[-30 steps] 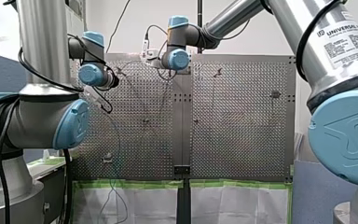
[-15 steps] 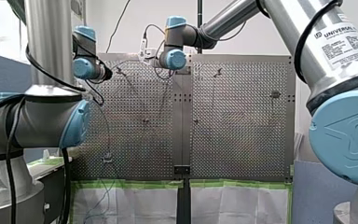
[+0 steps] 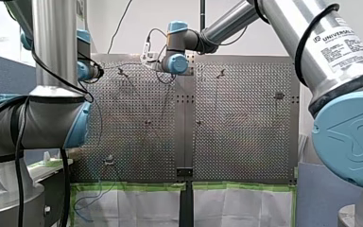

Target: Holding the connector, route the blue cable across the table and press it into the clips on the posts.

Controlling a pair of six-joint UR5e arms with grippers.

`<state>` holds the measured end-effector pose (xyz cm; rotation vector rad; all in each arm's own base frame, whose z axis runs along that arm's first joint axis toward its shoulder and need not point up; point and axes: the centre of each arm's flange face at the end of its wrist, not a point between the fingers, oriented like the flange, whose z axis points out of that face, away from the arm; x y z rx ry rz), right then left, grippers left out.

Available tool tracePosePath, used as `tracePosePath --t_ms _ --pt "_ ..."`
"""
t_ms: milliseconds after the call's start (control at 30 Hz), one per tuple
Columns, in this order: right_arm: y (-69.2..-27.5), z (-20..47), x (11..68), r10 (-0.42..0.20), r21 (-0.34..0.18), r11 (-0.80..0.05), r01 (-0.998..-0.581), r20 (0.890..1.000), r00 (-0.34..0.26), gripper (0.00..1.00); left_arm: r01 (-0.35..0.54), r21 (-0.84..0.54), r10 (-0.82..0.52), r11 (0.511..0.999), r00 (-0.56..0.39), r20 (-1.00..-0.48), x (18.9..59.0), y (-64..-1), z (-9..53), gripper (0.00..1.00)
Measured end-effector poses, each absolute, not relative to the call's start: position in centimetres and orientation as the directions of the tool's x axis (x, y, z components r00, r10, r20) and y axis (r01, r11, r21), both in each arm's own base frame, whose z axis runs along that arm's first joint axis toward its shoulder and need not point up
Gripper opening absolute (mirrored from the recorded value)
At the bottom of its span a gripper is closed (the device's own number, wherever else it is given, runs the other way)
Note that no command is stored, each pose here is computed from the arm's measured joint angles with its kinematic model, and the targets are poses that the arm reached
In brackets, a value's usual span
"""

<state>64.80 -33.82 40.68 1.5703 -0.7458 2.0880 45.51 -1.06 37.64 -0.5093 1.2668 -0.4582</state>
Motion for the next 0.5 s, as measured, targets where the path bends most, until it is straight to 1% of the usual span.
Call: tracePosePath --t_ms 167,367,500 --pt "-34.2 40.9 65.0 0.009 -0.174 -0.767 -0.617 0.959 -0.282 0.00 0.081 -0.546 -0.549 0.834 0.227 -0.804 46.5 -1.4 37.1 0.00" --pt "-34.8 40.0 65.5 -0.003 -0.177 -0.764 -0.620 0.962 -0.272 0.00 0.162 -0.528 -0.552 0.834 0.243 -0.798 47.2 -1.7 38.2 0.00" --pt "-35.3 39.7 65.5 -0.006 -0.178 -0.761 -0.624 0.963 -0.268 0.00 0.191 -0.515 -0.549 0.836 0.264 -0.793 47.7 -1.5 39.0 0.00"
